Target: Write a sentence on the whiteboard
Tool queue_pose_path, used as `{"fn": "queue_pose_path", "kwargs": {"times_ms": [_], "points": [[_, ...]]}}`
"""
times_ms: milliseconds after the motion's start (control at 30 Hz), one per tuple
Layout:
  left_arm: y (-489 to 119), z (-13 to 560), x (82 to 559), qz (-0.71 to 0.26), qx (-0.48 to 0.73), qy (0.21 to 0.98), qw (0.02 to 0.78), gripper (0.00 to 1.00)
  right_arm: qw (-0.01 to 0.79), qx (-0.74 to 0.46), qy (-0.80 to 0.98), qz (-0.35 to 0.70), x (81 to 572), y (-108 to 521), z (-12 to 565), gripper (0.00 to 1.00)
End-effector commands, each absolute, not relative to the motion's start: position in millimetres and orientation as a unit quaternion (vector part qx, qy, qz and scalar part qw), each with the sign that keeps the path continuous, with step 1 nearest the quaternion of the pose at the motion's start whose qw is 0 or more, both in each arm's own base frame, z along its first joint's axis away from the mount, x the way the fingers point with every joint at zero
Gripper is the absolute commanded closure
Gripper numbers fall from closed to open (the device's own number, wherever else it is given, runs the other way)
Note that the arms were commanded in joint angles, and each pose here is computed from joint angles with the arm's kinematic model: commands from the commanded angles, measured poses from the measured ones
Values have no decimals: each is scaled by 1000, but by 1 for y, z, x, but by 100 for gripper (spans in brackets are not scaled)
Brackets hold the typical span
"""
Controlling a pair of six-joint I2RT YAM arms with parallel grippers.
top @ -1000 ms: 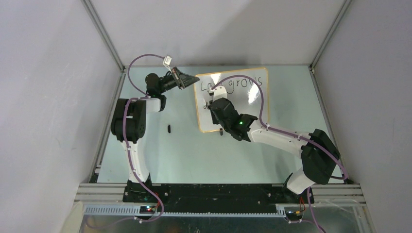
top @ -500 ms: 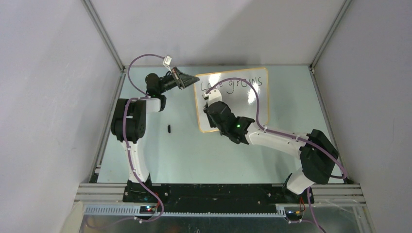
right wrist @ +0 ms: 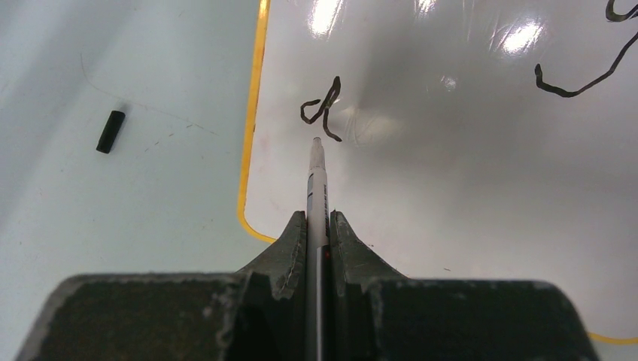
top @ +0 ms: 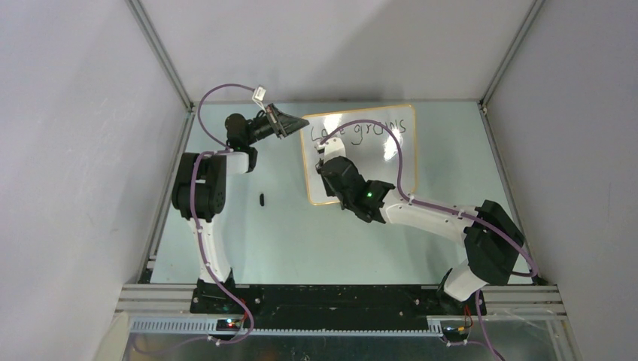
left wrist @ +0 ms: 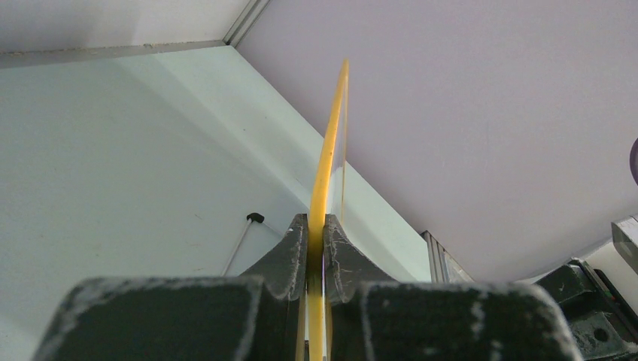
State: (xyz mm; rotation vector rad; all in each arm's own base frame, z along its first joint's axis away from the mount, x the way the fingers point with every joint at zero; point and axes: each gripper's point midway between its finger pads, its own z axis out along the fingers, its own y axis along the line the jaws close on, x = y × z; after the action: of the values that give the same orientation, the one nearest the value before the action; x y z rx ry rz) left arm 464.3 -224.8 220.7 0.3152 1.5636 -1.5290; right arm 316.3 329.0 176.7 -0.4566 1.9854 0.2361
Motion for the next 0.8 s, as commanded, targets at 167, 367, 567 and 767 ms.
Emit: {"fn": "queue_pose_path", "kwargs": {"times_ms": [167, 367, 567, 767], "points": [[-233, 240, 452, -616, 161, 616, 464, 100, 544, -160, 816, 111, 325, 330, 201, 100], [-233, 240, 451, -617, 161, 616, 463, 100, 539, -154, 820, 116, 326, 327, 201, 100], [-233, 240, 451, -616, 161, 615, 464, 100, 540, -154, 819, 118, 328, 328, 201, 100], [-233, 241, 451, -616, 162, 615, 465, 100, 538, -146, 821, 123, 332, 326, 200, 100]]}}
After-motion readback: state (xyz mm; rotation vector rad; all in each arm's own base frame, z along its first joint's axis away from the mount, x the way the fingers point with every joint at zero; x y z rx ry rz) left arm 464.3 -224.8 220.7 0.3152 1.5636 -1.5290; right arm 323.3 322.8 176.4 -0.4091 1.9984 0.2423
